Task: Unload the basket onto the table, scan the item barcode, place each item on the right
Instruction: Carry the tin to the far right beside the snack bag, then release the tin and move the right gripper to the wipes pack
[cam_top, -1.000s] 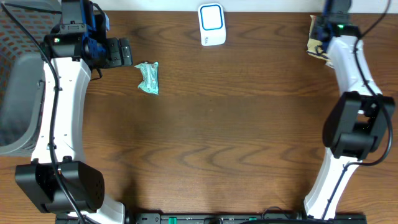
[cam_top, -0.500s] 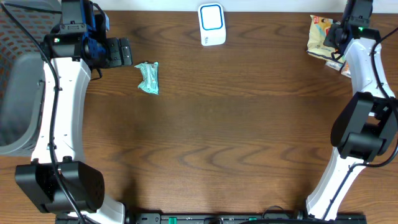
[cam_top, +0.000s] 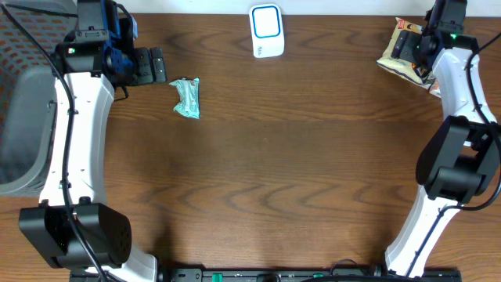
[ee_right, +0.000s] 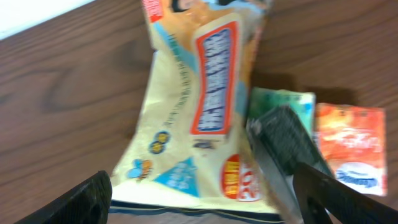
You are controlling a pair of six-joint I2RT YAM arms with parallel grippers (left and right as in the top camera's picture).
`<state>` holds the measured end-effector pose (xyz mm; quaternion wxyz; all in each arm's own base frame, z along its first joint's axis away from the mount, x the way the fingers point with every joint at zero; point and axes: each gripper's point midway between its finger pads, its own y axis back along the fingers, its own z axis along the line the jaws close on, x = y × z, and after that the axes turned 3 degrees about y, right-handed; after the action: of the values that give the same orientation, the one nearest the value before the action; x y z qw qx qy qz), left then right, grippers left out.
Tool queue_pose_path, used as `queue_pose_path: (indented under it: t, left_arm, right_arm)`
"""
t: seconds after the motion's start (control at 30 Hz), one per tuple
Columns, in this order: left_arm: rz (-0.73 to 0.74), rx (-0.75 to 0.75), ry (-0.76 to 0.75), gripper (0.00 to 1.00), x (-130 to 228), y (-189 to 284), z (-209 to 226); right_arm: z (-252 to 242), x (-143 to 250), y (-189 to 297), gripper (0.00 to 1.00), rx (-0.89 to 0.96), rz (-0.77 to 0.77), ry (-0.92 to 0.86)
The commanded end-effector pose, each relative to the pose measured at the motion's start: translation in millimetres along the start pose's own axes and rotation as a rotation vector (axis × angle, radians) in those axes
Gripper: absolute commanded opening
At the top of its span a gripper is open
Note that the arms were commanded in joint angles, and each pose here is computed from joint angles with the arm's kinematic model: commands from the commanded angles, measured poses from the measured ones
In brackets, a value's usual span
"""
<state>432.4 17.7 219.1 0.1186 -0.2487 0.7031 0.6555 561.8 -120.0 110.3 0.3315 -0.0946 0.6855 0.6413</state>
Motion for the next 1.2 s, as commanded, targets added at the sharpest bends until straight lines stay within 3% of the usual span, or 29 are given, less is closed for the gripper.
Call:
queue_pose_path:
  t: [0.0, 0.4, 0.63, 0.73, 0.77, 0.9, 1.17]
  left_arm:
    - [0.008, -0.002, -0.015, 0.98, 2.6, -0.1, -0.2]
    - [0.008, -0.002, -0.015, 0.98, 2.6, -0.1, -0.2]
    - [0.007, -0.002, -0.015, 0.98, 2.6, -0.1, -0.2]
    - [0.008, -0.002, -0.015, 0.98, 2.6, -0.1, -0.2]
    - [0.008, -0.002, -0.015, 0.98, 2.6, -0.1, -0.2]
    - [0.007, -0.002, -0.015, 0.98, 2.6, -0.1, -0.2]
    - [0.008, -0.002, -0.015, 0.98, 2.6, -0.1, -0.2]
  right_arm:
    - [51.0, 8.4, 8.7, 0.88, -0.175, 0.026, 0.008]
    - [187.2, 35.1, 35.4, 0.83, -0.438, 0.025, 0.177]
    - [294.0, 57.7, 70.7, 0.81, -0.595, -0.052, 0.28]
    - [363.6, 87.2, 98.0, 0.83, -0.703, -0.098, 0.367]
    - [379.4, 97.1, 103.8, 0.92, -0.726, -0.105, 0.39]
    - [431.7, 135.7, 120.4, 0.99, -0.807, -0.125, 0.461]
    - [481.5, 201.5, 111.2, 0.95, -0.839, -0.075, 0.453]
